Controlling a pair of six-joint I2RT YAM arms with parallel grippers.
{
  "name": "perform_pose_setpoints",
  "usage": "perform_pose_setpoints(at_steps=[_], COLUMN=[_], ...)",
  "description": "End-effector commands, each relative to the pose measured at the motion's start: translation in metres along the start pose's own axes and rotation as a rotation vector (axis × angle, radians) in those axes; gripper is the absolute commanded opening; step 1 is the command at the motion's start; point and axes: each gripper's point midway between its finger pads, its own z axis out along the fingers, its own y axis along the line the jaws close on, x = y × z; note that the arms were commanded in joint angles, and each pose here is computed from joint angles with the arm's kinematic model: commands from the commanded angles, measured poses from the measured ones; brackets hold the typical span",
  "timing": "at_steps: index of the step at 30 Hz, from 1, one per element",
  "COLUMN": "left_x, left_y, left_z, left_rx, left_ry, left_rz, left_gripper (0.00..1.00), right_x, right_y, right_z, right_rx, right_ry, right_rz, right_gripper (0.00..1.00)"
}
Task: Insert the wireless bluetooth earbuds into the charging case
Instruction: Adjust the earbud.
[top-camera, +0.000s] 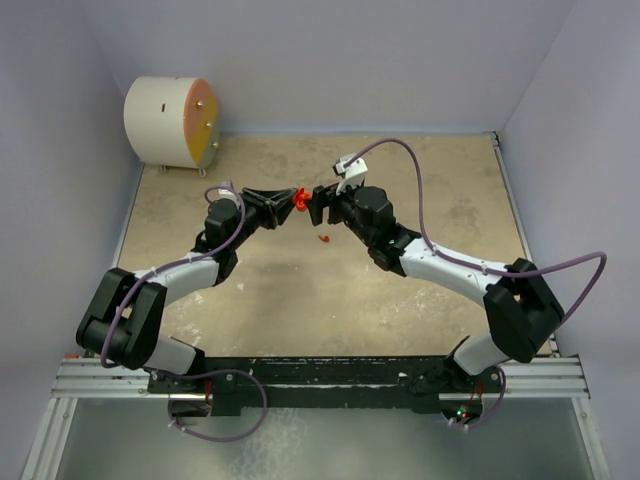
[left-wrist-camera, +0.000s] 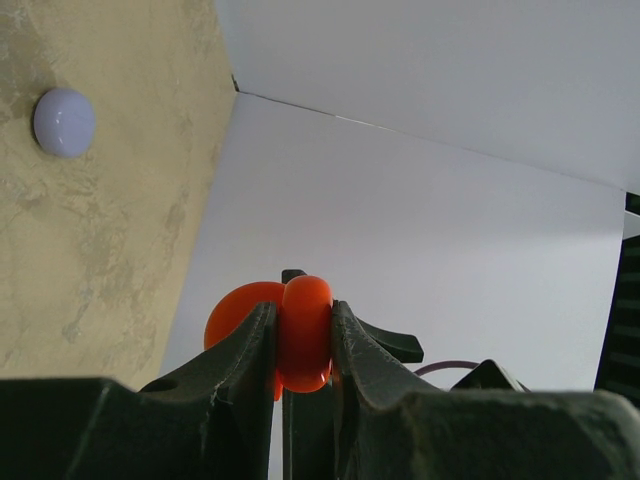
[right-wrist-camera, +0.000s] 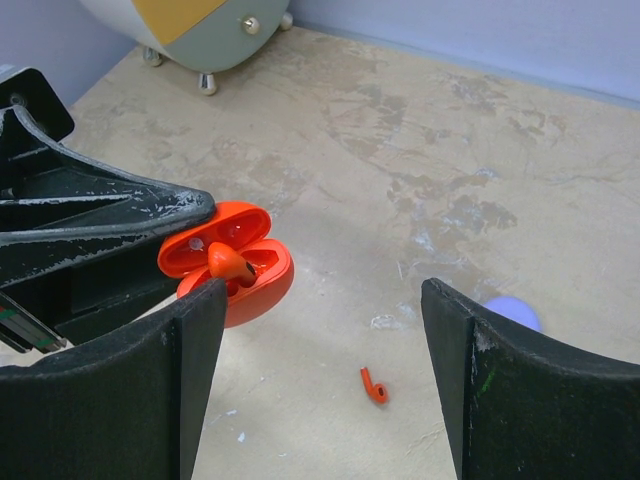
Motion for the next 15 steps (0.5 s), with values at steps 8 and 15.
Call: perform_pose_setpoints(at_steps=[8,15], left_x=[0.0108,0.0124], left_y=[-0.0337,-0.036], left_z=[-0.0014,-0.0023], left_rx=[0.092,0.095], left_ry=[0.023,0.027], left_rz=[0.04,0.04], left_gripper=[0.0,0.0], right_x=[-0.0325,-0.0302], right_y=[0.0124,0.0123], right_z=[0.0056,0.0073], right_rx=[-0.028,-0.024], right_ry=[-0.081,-0.075], right_rz=[0.03,0.033], right_gripper=[0.8,0.81])
